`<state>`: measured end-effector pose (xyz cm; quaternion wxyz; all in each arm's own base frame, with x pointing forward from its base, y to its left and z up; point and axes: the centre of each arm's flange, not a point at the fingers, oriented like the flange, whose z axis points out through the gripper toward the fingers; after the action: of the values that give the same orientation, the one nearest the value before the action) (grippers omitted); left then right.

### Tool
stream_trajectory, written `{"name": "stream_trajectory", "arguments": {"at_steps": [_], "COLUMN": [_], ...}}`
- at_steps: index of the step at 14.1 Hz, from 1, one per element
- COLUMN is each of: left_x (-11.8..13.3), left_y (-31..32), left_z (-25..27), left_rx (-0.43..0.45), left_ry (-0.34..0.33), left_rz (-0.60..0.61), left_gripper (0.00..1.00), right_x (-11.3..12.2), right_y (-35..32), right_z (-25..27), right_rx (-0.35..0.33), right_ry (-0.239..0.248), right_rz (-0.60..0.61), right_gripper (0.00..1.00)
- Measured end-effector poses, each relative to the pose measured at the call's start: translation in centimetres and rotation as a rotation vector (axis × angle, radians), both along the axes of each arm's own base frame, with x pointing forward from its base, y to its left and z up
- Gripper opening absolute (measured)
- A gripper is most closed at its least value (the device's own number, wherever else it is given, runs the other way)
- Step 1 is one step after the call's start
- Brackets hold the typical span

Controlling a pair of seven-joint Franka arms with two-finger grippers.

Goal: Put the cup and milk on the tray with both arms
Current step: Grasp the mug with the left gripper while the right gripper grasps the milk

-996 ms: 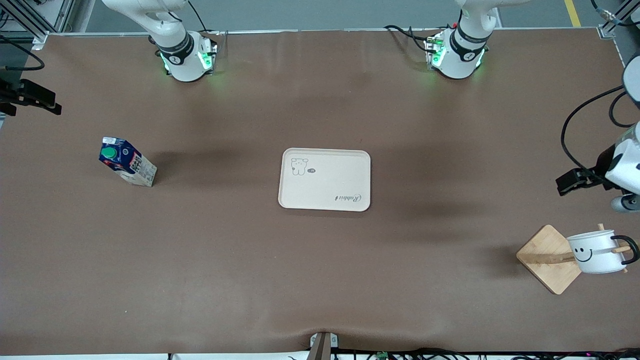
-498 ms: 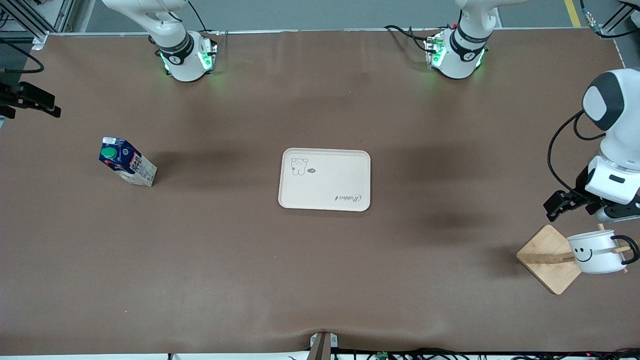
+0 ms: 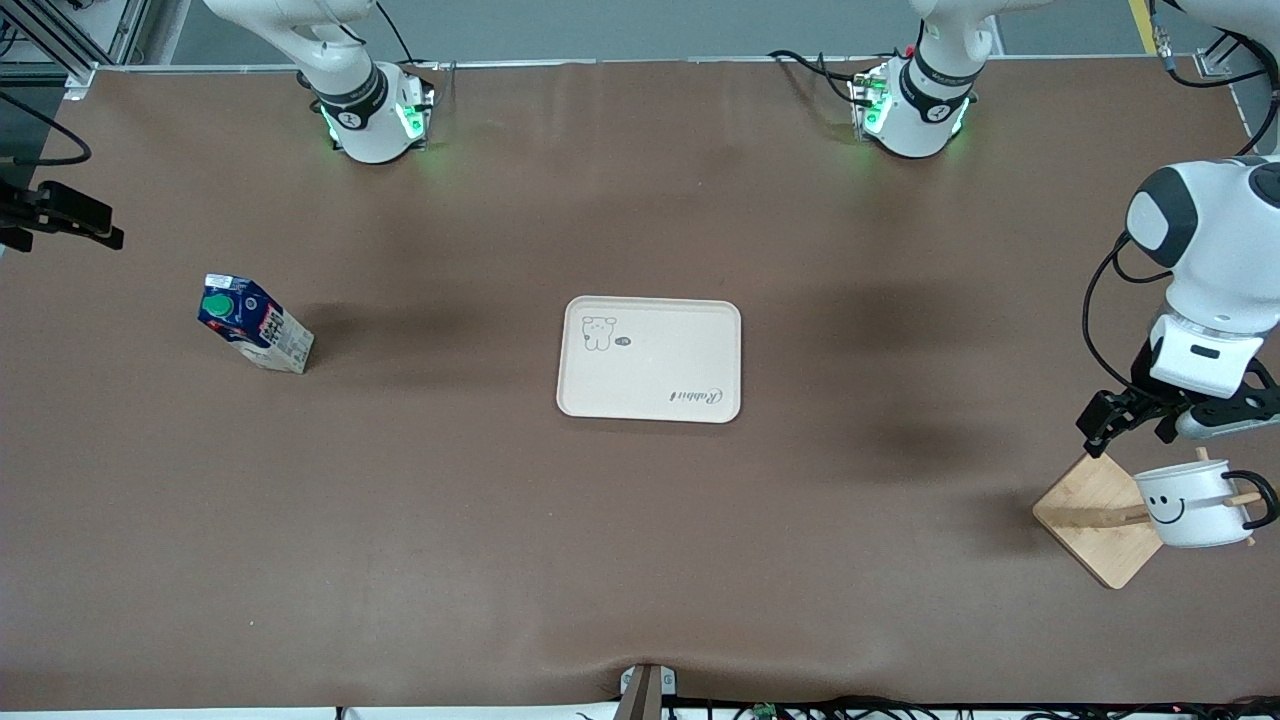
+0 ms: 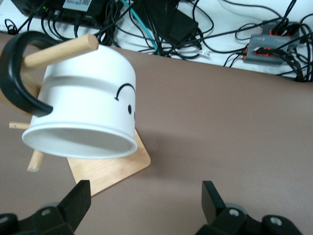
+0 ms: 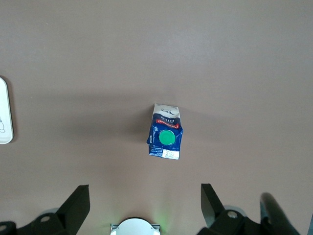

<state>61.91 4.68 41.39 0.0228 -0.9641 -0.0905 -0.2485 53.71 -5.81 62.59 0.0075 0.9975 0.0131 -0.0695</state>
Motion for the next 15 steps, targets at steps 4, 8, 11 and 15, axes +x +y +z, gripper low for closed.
{"name": "stream_trajectory", "arguments": {"at_steps": [4,8,11,15], "left_x": [0.5,0.9,1.3,2.2], "left_y": [0.2,0.7,2.1,3.1], "left_z": [-1.2,-2.8,-2.8,-3.3], "left_rx": [-0.006,-0.008,0.026,0.037], "left_ry": [-0.051,-0.062,-0.072,-0.084], "left_rz": [-0.003,-0.002,-0.010,-0.008], "left_gripper": [1.00,1.00,1.00,0.98], "right_x": [0.2,1.0,2.7,4.6], "right_y": [0.0,0.0,-0.1,-0.4], "right_z": [-0.3,-1.8,-5.5,-10.1], "right_rx": [0.000,0.000,0.000,-0.004], "right_ry": [0.006,0.034,0.097,0.166], "right_rz": [0.000,0.000,-0.001,0.010], "right_gripper": [1.00,1.00,1.00,1.00]}}
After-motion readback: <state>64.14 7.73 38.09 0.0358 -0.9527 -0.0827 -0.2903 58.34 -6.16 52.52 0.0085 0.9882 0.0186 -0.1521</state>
